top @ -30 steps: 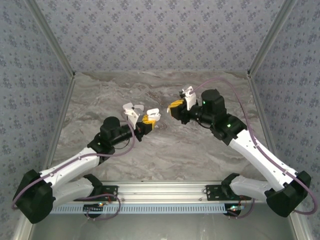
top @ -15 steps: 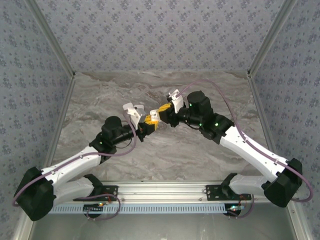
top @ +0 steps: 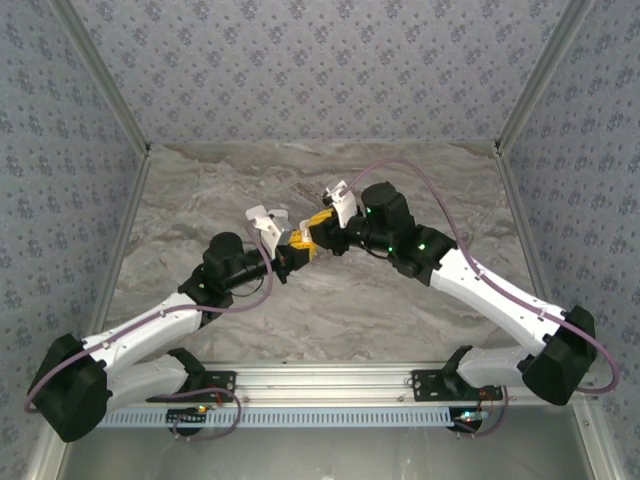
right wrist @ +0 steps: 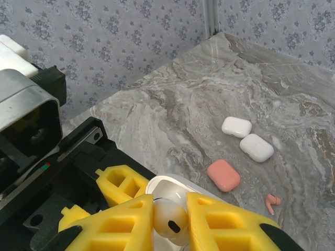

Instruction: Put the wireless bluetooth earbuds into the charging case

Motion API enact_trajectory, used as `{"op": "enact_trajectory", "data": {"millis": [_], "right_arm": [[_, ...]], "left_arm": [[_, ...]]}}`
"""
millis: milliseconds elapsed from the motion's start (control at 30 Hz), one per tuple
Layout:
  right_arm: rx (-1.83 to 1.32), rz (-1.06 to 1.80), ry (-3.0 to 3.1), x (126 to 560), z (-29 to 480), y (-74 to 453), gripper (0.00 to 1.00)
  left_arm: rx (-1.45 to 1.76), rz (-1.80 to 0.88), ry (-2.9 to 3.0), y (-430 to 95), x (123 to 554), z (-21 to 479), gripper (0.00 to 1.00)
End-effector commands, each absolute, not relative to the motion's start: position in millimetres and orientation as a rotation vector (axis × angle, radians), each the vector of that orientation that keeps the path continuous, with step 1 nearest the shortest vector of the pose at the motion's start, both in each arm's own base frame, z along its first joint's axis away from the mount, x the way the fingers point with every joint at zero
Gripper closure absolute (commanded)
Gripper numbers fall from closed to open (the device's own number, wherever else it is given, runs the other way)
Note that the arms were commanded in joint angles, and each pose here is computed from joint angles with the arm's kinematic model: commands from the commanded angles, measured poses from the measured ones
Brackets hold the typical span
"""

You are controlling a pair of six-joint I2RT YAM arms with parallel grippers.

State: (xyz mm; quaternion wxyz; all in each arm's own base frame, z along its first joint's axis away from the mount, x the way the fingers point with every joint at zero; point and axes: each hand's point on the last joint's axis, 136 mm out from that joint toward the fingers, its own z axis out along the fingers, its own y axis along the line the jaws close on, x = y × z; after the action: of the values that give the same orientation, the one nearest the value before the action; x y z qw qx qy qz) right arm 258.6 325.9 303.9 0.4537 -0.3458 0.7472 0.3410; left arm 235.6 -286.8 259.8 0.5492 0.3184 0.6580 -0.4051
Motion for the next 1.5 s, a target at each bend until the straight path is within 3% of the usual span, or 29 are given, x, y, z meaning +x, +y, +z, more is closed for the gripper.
{"op": "enact_trajectory", "data": {"millis": [0, 200, 567, 733, 900, 1267, 1467], "right_arm": [[-0.87, 0.818, 1.836, 257.4, 310.9, 326.8, 0.77], [-0.895, 0.857, 1.847, 248.8, 310.9, 326.9, 0.71], [-0.778, 0.985, 1.704, 246.6, 379.5, 295.5, 0.33], [-0.688, 1.116, 1.81, 262.1, 352.7, 274.9, 0.1], [-0.687, 1.264, 1.882, 262.8, 331.5, 284.5, 0.01], [-0.802, 1.42, 1.918, 251.4, 320.2, 319.9, 0.0], [-0.854, 1.459, 1.867, 238.5, 337.1, 320.3, 0.06]], "left_arm": [[0.759, -0.969, 1.462, -290.6, 234.1, 290.9, 0.98], [0.755, -0.964, 1.46, -289.8, 234.5, 291.9, 0.98], [0.76, -0.972, 1.45, -289.7, 232.1, 292.3, 0.99], [0.777, -1.001, 1.418, -292.0, 226.7, 298.1, 0.99], [0.788, -1.017, 1.396, -292.9, 223.2, 303.0, 0.99], [0.79, -1.017, 1.408, -293.6, 224.1, 300.7, 0.99], [0.784, -1.001, 1.422, -292.7, 226.5, 298.1, 0.98]]}}
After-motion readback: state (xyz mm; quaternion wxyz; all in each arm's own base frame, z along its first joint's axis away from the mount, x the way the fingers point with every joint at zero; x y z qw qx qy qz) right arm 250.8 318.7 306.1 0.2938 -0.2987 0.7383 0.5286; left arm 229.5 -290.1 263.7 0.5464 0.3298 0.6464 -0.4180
